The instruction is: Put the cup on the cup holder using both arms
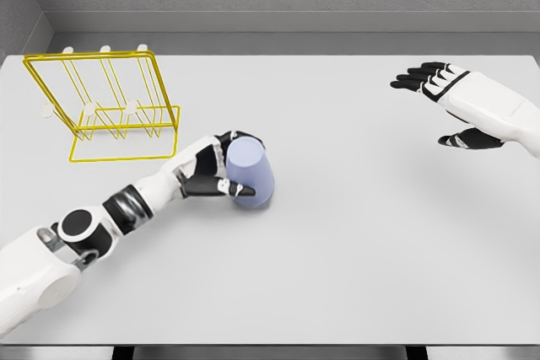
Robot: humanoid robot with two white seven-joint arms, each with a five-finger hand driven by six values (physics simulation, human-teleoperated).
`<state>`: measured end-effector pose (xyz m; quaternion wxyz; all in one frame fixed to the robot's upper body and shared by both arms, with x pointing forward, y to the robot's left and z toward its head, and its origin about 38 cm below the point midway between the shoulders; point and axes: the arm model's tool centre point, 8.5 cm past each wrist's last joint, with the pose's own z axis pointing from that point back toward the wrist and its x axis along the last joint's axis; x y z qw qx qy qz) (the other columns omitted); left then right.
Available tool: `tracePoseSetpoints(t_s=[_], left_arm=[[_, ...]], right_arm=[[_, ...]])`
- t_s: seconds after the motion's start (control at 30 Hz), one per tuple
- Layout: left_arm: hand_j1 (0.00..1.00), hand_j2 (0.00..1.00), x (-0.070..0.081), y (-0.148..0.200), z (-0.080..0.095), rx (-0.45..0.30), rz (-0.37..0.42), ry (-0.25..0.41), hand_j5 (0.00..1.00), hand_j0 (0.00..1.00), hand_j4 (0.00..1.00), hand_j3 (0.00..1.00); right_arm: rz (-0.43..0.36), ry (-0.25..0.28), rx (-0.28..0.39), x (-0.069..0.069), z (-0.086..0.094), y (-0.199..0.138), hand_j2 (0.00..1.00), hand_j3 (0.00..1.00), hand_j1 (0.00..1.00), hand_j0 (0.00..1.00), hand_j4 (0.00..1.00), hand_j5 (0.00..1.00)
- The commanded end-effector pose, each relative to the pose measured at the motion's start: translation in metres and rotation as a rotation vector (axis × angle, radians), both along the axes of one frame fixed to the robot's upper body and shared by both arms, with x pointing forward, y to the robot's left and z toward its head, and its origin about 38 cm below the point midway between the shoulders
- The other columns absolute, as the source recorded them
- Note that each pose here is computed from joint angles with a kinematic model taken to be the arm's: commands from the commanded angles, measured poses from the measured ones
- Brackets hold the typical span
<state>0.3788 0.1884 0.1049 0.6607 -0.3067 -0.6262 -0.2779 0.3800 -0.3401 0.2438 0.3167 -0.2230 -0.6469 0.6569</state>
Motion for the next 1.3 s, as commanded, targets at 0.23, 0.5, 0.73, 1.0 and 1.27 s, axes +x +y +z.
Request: tracePoseSetpoints(t_s=[0.23, 0.5, 0.73, 1.0, 1.27], left_arm=[[0.59, 0.59, -0.003, 0.019, 0.028, 0.002, -0.004, -0.048, 0.59, 0.59, 0.59, 0.59], [0.59, 0.59, 0.000, 0.037, 0.047, -0.002, 0.023, -0.088, 0.59, 0.59, 0.59, 0.59], [0.59, 0.59, 0.005, 0.057, 0.064, -0.003, 0.060, -0.115, 0.59, 0.59, 0.59, 0.59], [0.60, 0.60, 0.006, 0.071, 0.080, 0.002, 0.076, -0.147, 0.60, 0.60, 0.60, 0.60], [0.60, 0.60, 0.008, 0.085, 0.095, 0.003, 0.098, -0.171, 0.60, 0.60, 0.60, 0.60]], right_arm=[[0.000, 0.001, 0.006, 0.000, 0.000, 0.000, 1.00, 1.00, 1.00, 1.00, 1.00, 1.00], [-0.014, 0.001, 0.011, -0.003, 0.000, -0.005, 1.00, 1.00, 1.00, 1.00, 1.00, 1.00], [-0.014, 0.001, 0.011, -0.003, 0.000, -0.005, 1.00, 1.00, 1.00, 1.00, 1.00, 1.00], [-0.014, 0.001, 0.010, -0.003, 0.000, -0.005, 1.00, 1.00, 1.00, 1.00, 1.00, 1.00], [-0.017, -0.004, 0.011, -0.003, 0.002, -0.006, 1.00, 1.00, 1.00, 1.00, 1.00, 1.00]])
